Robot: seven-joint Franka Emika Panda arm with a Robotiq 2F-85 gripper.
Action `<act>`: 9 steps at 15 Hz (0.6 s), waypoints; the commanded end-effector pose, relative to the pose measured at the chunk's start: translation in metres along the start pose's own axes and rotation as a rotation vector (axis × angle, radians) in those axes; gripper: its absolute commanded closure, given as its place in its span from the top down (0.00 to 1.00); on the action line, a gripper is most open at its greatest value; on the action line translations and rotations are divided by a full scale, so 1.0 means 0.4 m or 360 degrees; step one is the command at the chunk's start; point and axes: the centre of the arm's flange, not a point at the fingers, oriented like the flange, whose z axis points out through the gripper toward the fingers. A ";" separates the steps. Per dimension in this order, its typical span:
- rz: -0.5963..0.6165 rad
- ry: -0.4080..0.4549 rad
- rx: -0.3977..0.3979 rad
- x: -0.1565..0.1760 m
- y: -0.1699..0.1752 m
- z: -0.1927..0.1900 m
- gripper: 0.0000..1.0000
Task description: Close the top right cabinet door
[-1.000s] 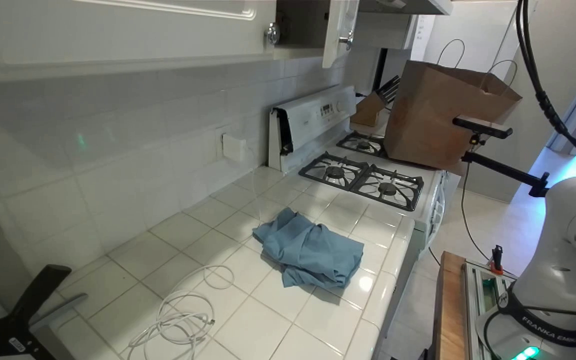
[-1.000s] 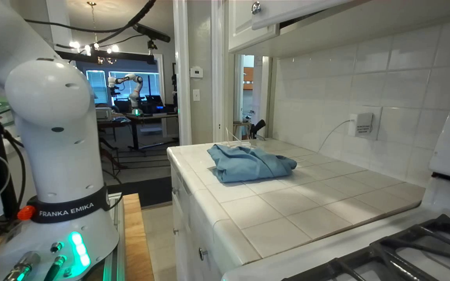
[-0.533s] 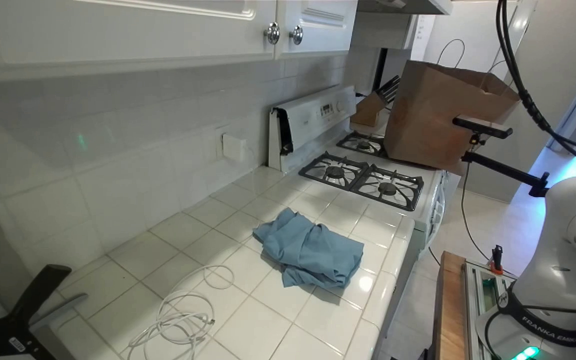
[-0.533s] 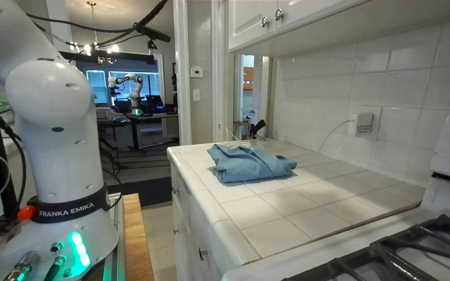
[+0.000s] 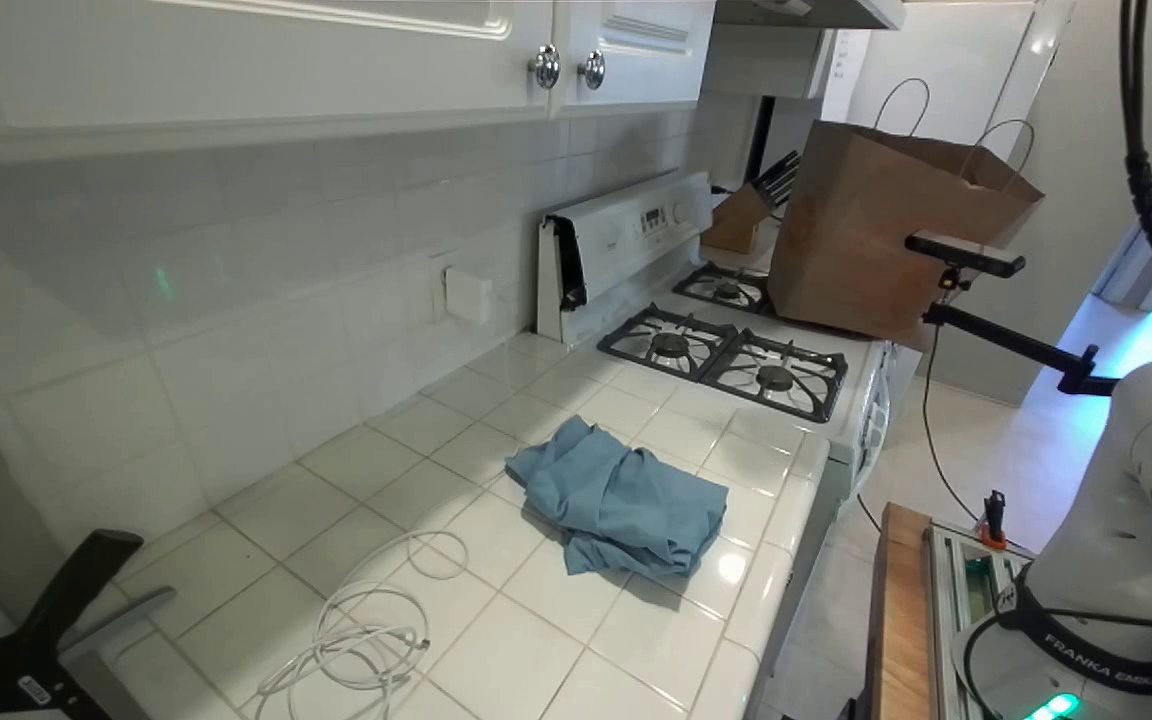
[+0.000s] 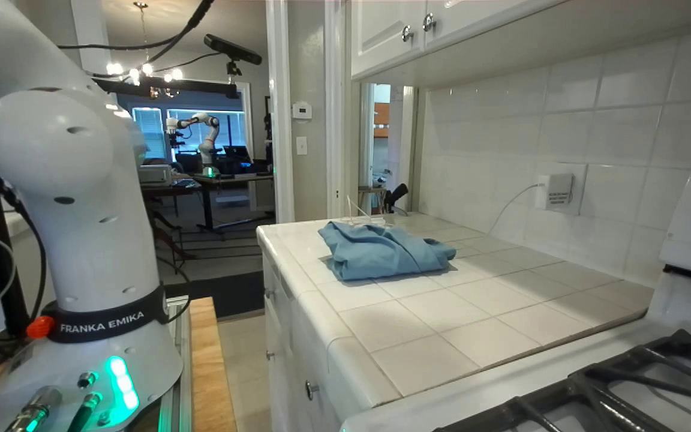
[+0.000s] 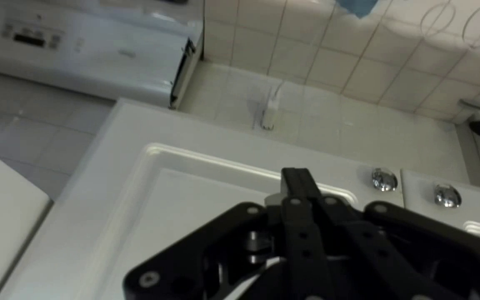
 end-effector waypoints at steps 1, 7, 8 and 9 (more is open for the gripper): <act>0.0127 -0.0271 -0.0130 -0.070 0.003 -0.093 0.32; 0.0398 -0.0570 -0.0217 -0.217 0.047 -0.060 0.74; 0.0428 -0.0579 -0.0172 -0.233 0.050 -0.042 0.82; 0.0464 -0.0590 -0.0149 -0.245 0.052 -0.021 0.88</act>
